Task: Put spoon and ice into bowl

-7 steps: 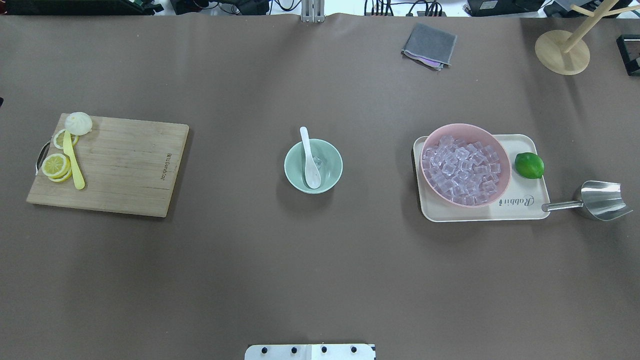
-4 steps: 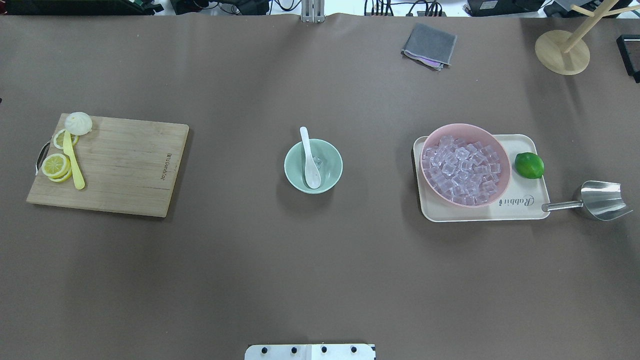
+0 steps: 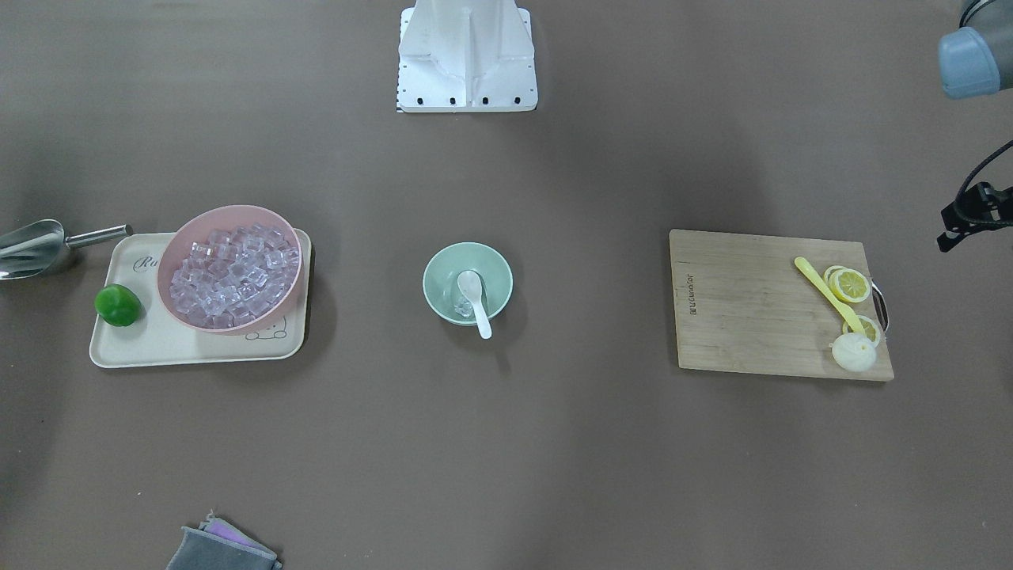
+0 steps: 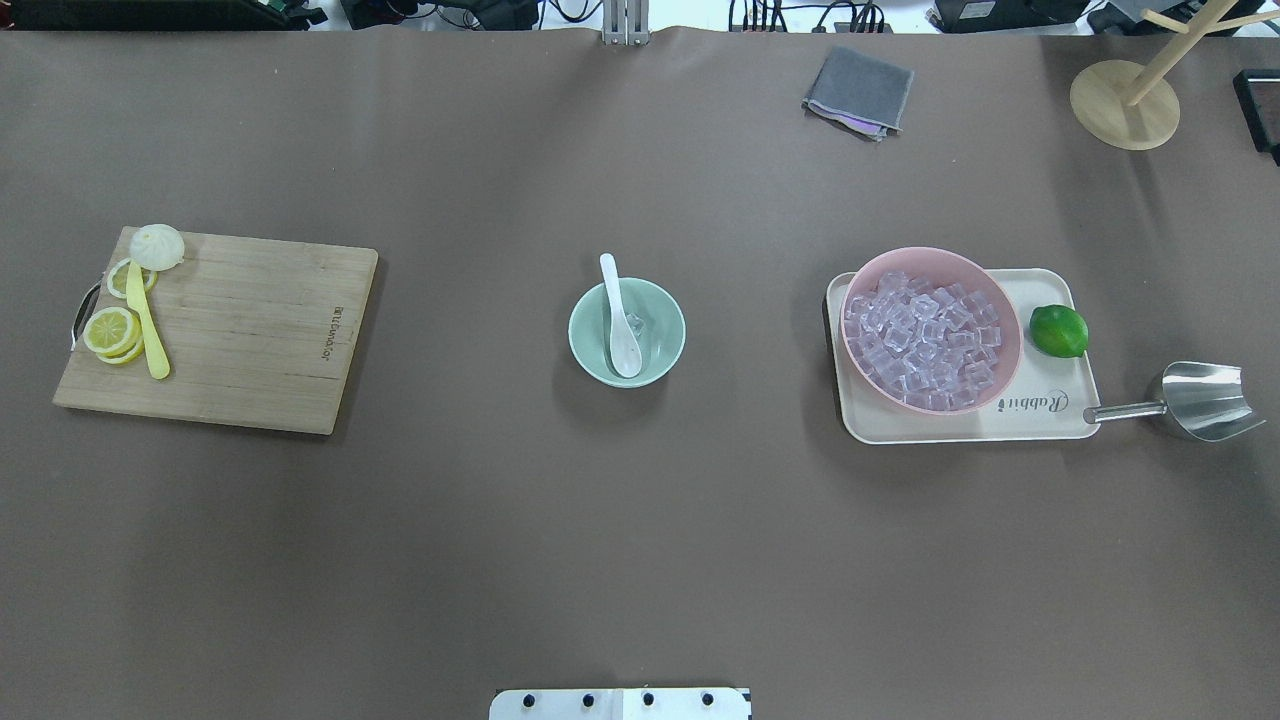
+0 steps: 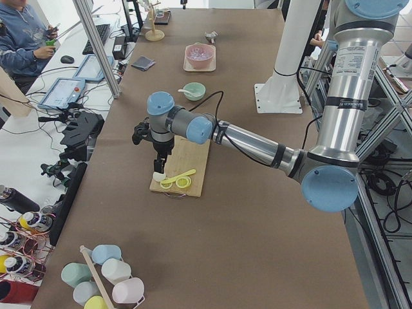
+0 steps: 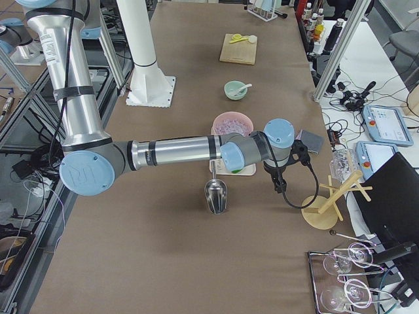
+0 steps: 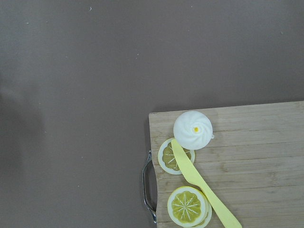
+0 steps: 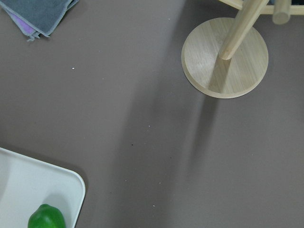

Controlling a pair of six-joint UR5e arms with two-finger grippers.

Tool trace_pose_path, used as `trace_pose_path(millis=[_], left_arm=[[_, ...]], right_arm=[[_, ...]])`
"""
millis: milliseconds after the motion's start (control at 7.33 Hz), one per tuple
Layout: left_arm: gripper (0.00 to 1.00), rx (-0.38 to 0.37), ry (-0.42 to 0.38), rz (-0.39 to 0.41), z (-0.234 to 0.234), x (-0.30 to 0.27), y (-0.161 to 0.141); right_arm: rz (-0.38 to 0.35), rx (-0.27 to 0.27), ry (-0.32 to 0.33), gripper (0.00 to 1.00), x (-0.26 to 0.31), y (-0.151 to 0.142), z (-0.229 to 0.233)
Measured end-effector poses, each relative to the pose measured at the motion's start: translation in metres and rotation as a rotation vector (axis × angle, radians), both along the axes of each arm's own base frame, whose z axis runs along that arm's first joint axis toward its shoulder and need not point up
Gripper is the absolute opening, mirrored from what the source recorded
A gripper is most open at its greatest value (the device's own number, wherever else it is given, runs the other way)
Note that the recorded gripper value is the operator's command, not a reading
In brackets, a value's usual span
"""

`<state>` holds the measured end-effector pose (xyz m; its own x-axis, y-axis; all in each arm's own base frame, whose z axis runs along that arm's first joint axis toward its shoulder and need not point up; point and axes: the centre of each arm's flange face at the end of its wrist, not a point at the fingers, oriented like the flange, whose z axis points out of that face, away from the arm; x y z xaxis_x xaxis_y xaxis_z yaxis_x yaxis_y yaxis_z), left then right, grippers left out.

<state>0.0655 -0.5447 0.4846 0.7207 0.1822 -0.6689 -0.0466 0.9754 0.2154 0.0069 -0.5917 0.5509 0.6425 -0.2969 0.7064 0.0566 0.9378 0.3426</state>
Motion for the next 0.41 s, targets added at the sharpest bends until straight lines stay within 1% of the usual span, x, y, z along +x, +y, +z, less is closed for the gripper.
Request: trace_pose_path(millis=[409], left_arm=[[0.98, 0.004, 0.000, 0.000, 0.0030, -0.0006, 0.0009]], right_arm=[[0.004, -0.017, 0.000, 1.00, 0.0032, 0.0085, 0.0115]])
